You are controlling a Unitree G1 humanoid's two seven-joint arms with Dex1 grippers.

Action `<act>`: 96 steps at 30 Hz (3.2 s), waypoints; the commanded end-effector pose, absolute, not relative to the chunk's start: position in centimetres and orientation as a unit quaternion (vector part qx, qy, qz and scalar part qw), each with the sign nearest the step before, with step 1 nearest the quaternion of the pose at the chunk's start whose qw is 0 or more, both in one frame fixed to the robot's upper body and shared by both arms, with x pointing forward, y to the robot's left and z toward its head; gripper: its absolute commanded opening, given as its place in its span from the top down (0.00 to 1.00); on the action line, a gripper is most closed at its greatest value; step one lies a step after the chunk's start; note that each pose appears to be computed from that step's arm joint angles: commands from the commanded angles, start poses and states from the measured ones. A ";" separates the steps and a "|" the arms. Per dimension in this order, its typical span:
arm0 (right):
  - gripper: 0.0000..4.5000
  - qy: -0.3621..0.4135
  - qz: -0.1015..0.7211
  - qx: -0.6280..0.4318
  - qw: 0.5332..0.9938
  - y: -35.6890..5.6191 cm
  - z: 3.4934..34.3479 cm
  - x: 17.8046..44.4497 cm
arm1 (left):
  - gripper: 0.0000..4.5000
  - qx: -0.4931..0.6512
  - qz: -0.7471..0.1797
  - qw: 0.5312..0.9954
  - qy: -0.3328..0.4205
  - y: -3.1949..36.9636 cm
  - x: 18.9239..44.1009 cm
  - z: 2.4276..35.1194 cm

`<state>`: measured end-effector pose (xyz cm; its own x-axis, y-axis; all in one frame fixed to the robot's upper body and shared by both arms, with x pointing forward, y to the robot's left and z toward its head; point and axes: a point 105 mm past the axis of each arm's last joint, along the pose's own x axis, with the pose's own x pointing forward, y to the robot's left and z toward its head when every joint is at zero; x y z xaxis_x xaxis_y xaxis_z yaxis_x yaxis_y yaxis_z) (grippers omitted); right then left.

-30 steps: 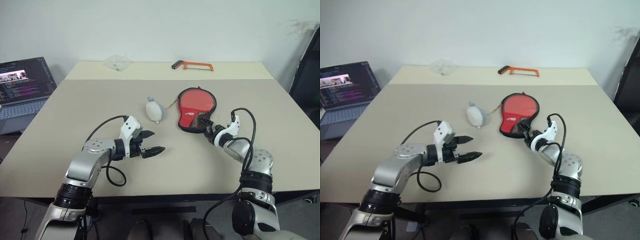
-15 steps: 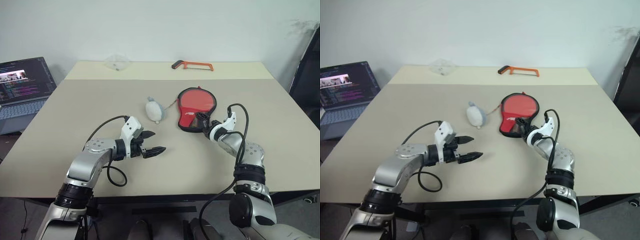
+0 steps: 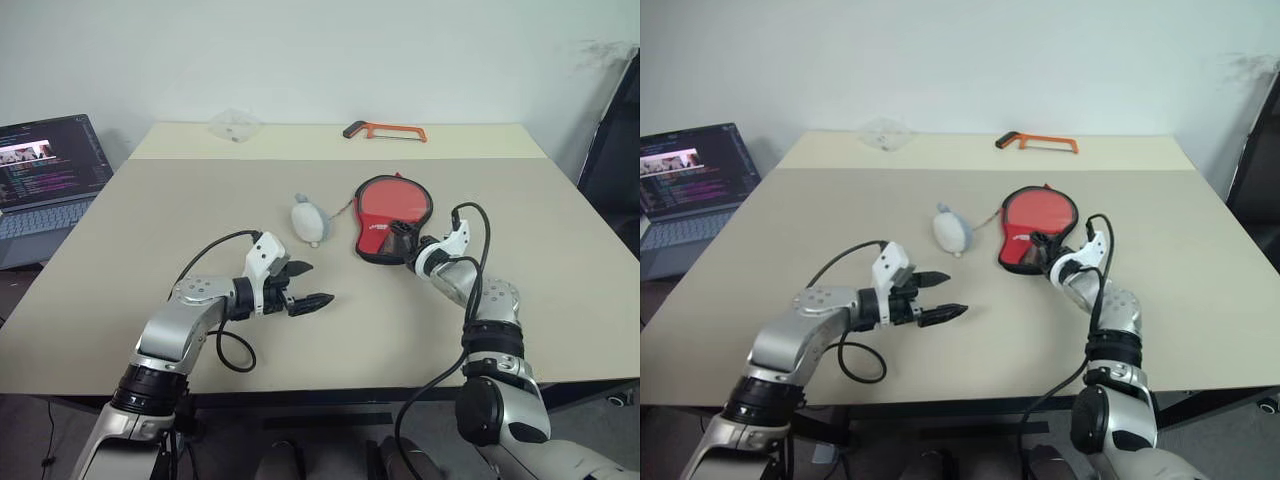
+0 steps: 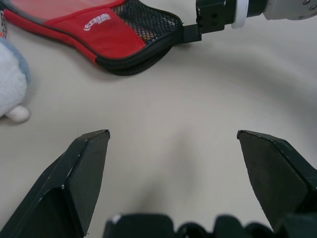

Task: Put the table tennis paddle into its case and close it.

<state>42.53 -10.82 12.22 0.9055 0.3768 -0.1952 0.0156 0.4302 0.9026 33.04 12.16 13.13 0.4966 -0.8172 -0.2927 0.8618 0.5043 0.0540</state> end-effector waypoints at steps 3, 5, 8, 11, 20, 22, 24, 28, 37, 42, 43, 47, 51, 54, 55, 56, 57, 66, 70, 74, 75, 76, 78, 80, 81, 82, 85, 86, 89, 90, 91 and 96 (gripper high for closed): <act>0.28 0.180 0.113 0.516 0.830 -10.5 12.8 42.8 | 0.00 0.111 -0.492 0.859 0.089 11.8 33.1 14.4; 0.45 0.183 0.108 0.512 0.832 -10.7 12.5 42.7 | 0.00 0.111 -0.492 0.859 0.089 11.8 33.2 14.4; 0.69 0.185 0.101 0.509 0.835 -11.0 12.3 42.7 | 0.00 0.111 -0.491 0.859 0.089 11.8 33.2 14.4; 0.92 0.185 0.097 0.505 0.838 -11.4 12.2 42.6 | 0.00 0.111 -0.491 0.859 0.088 11.8 33.2 14.4; 1.00 0.218 0.139 0.462 0.848 -11.5 12.2 40.1 | 0.00 0.112 -0.492 0.859 0.087 11.7 33.4 14.5; 1.00 0.245 0.173 0.440 0.846 -11.3 11.8 38.2 | 0.00 0.113 -0.491 0.859 0.088 11.9 33.4 14.6; 1.00 0.270 0.203 0.419 0.843 -11.2 11.4 36.2 | 0.00 0.115 -0.491 0.859 0.089 12.0 33.5 14.6; 1.00 0.303 0.239 0.389 0.836 -11.7 10.5 32.8 | 0.00 0.117 -0.492 0.858 0.091 12.2 33.5 14.6; 1.00 0.350 0.294 0.361 0.813 -11.1 9.0 26.9 | 0.00 0.126 -0.503 0.849 0.097 12.3 33.6 14.5; 1.00 0.371 0.298 0.378 0.794 -9.6 8.3 23.4 | 0.00 0.129 -0.507 0.846 0.098 12.3 33.7 14.6; 1.00 0.376 0.294 0.384 0.791 -9.5 8.2 22.8 | 0.00 0.129 -0.508 0.846 0.099 12.4 33.6 14.6; 1.00 0.390 0.280 0.403 0.779 -8.8 8.5 21.4 | 0.00 0.131 -0.510 0.844 0.101 12.5 33.5 14.5; 1.00 0.401 0.271 0.409 0.773 -8.3 8.5 21.1 | 0.00 0.132 -0.514 0.841 0.102 12.3 33.4 14.4; 1.00 0.400 0.268 0.388 0.786 -8.4 8.5 21.4 | 0.00 0.133 -0.516 0.841 0.100 12.1 33.6 14.6; 1.00 0.396 0.266 0.365 0.800 -8.7 8.4 21.7 | 0.00 0.134 -0.515 0.841 0.099 12.2 33.6 14.6; 1.00 0.394 0.264 0.352 0.807 -9.0 8.2 22.0 | 0.00 0.135 -0.515 0.841 0.098 12.2 33.7 14.6; 0.94 0.394 0.263 0.348 0.809 -9.2 8.2 22.2 | 0.00 0.135 -0.515 0.841 0.098 12.1 33.7 14.7; 0.30 0.374 0.309 0.298 0.822 -10.9 9.9 22.4 | 0.00 0.133 -0.511 0.844 0.094 12.1 33.9 14.7; 0.01 0.348 0.332 0.168 0.860 -14.8 11.6 23.5 | 0.00 0.131 -0.506 0.847 0.092 12.3 34.2 14.8; 0.01 0.309 0.375 0.106 0.867 -16.8 14.2 23.8 | 0.00 0.131 -0.505 0.848 0.091 12.5 34.4 14.8; 0.01 0.293 0.389 0.083 0.869 -16.9 14.9 23.9 | 0.00 0.130 -0.503 0.850 0.087 12.5 34.5 15.1; 0.01 0.270 0.405 0.069 0.871 -16.7 15.8 24.1 | 0.00 0.124 -0.499 0.854 0.081 12.6 34.8 15.5; 0.01 0.221 0.426 0.030 0.877 -16.1 17.4 25.0 | 0.00 0.113 -0.491 0.861 0.068 12.8 35.5 16.5; 0.01 0.174 0.422 0.001 0.890 -15.1 18.2 26.9 | 0.00 0.104 -0.488 0.865 0.057 12.9 36.0 17.4; 0.01 0.149 0.405 -0.017 0.902 -14.4 18.3 28.4 | 0.00 0.100 -0.487 0.866 0.052 12.8 36.2 17.8; 0.01 0.127 0.384 -0.036 0.914 -13.8 18.2 30.0 | 0.00 0.098 -0.486 0.867 0.049 12.7 36.4 18.1; 0.01 0.077 0.322 -0.041 0.943 -11.2 17.6 34.1 | 0.00 0.096 -0.476 0.874 0.039 12.7 37.0 18.9; 0.01 0.065 0.305 -0.046 0.949 -10.3 17.1 35.1 | 0.00 0.096 -0.471 0.876 0.036 12.7 37.2 19.1; 0.01 0.070 0.281 -0.043 0.956 -8.2 14.6 36.7 | 0.00 0.108 -0.460 0.881 0.033 12.7 37.7 19.3; 0.01 0.073 0.279 -0.047 0.956 -7.6 13.8 36.9 | 0.00 0.112 -0.457 0.882 0.033 12.7 37.9 19.4; 0.01 0.083 0.284 -0.045 0.954 -7.0 12.9 36.9 | 0.00 0.114 -0.456 0.882 0.034 12.6 38.0 19.4; 0.01 0.135 0.293 -0.038 0.946 -5.5 9.2 36.0 | 0.00 0.146 -0.436 0.886 0.049 13.0 39.2 19.1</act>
<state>36.42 -5.51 10.54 0.8026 0.5460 -0.2403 -0.5624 0.8268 0.0003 38.84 13.27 17.69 0.6054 -0.7622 -0.2294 0.7955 0.5889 0.1427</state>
